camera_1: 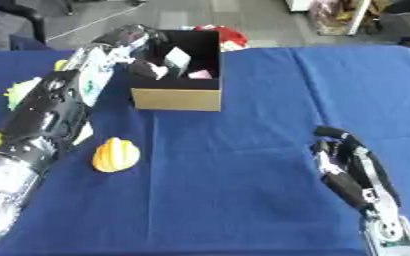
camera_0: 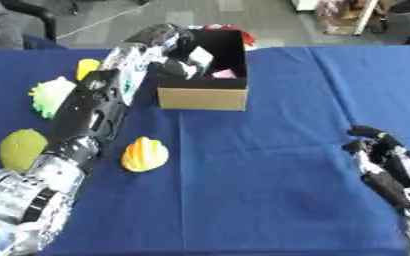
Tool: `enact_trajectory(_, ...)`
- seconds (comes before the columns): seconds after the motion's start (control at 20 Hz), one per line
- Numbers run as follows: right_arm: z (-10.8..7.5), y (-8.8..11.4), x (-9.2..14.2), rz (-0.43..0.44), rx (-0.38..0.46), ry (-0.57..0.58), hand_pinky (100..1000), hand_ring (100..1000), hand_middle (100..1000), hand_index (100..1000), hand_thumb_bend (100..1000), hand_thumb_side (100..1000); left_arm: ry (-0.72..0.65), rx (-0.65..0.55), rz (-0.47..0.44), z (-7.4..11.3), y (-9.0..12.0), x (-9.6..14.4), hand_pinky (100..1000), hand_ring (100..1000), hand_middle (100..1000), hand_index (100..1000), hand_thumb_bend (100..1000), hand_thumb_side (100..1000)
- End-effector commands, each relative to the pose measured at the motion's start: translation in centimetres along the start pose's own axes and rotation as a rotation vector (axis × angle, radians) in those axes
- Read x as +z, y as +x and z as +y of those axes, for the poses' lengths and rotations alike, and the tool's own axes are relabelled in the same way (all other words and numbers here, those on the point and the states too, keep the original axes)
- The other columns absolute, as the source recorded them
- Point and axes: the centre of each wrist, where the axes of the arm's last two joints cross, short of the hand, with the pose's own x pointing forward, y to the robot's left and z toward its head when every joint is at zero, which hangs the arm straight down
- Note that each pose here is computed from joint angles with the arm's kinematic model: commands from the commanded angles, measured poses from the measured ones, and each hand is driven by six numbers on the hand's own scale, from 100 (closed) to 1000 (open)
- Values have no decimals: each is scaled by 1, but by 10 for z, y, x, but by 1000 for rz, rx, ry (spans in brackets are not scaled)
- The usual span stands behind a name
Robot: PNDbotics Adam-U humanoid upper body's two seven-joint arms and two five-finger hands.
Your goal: Pick up objects on the table and place them in the box.
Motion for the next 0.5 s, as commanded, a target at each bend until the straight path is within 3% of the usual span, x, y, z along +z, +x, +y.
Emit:
enact_trajectory(0.05, -5, 6, -4, -24, 18, -1, 758, 663, 743, 802, 100, 370, 87, -1, 1, 41, -17, 10, 804, 722, 758, 897, 174, 385)
enact_trajectory(0.25, -7, 5, -4, -22, 23, -3, 758, 663, 743, 802, 100, 373, 157, 34, -11, 71, -40, 30, 793, 685, 710, 877, 155, 288)
enact_trajectory(0.35, -7, 5, -4, -22, 25, -1, 758, 663, 743, 802, 100, 376, 168, 36, -21, 83, -53, 42, 791, 673, 693, 870, 150, 292)
enact_trajectory(0.5, -9, 5, -3, -19, 31, -3, 758, 663, 743, 802, 100, 376, 108, -4, -55, 90, -71, 59, 801, 693, 712, 876, 229, 305)
